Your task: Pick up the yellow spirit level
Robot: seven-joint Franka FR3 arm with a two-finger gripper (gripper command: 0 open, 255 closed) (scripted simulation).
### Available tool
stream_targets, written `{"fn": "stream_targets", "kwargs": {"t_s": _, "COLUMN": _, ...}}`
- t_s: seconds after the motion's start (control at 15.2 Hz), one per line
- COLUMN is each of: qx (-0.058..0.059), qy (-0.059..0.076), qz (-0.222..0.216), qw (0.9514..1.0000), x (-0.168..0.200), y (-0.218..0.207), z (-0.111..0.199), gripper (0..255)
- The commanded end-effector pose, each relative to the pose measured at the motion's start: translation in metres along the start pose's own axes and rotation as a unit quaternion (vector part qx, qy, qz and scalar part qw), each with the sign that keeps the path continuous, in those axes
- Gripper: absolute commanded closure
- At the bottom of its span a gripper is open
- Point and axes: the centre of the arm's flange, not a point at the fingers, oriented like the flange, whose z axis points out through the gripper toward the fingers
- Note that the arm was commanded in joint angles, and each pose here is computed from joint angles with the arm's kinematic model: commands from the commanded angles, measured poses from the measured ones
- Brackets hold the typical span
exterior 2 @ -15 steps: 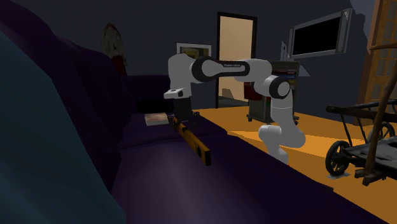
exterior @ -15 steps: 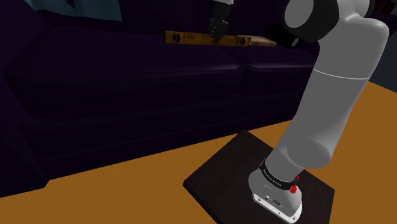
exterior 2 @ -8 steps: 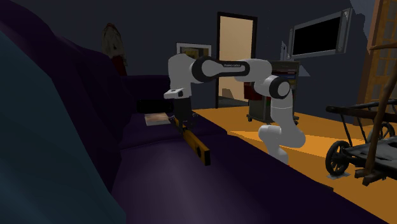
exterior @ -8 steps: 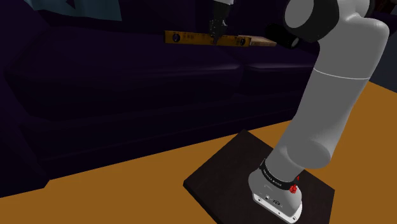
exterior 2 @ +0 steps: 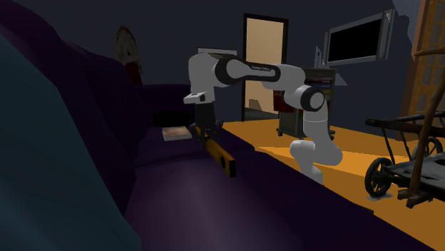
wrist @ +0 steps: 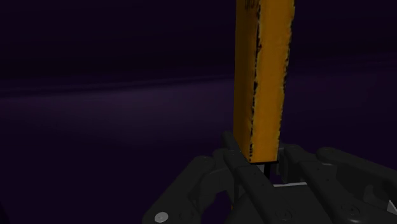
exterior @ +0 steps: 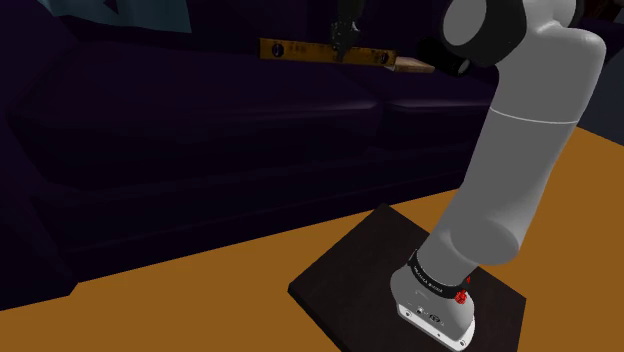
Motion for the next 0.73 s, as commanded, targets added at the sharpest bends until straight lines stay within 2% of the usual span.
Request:
{"fn": "stream_targets", "kwargs": {"t_s": 0.0, "qx": 0.000, "qy": 0.000, "qz": 0.000, "qw": 1.0000, "x": 0.001, "y": 0.000, "z": -0.011, "gripper": 255}}
{"fn": "stream_targets", "kwargs": {"t_s": 0.53, "qx": 0.000, "qy": 0.000, "qz": 0.000, "qw": 1.0000, "x": 0.005, "y": -0.002, "z": -0.053, "gripper": 255}}
{"fn": "stream_targets", "kwargs": {"t_s": 0.66, "qx": 0.000, "qy": 0.000, "qz": 0.000, "qw": 1.0000, "x": 0.005, "y": -0.003, "z": -0.054, "gripper": 255}}
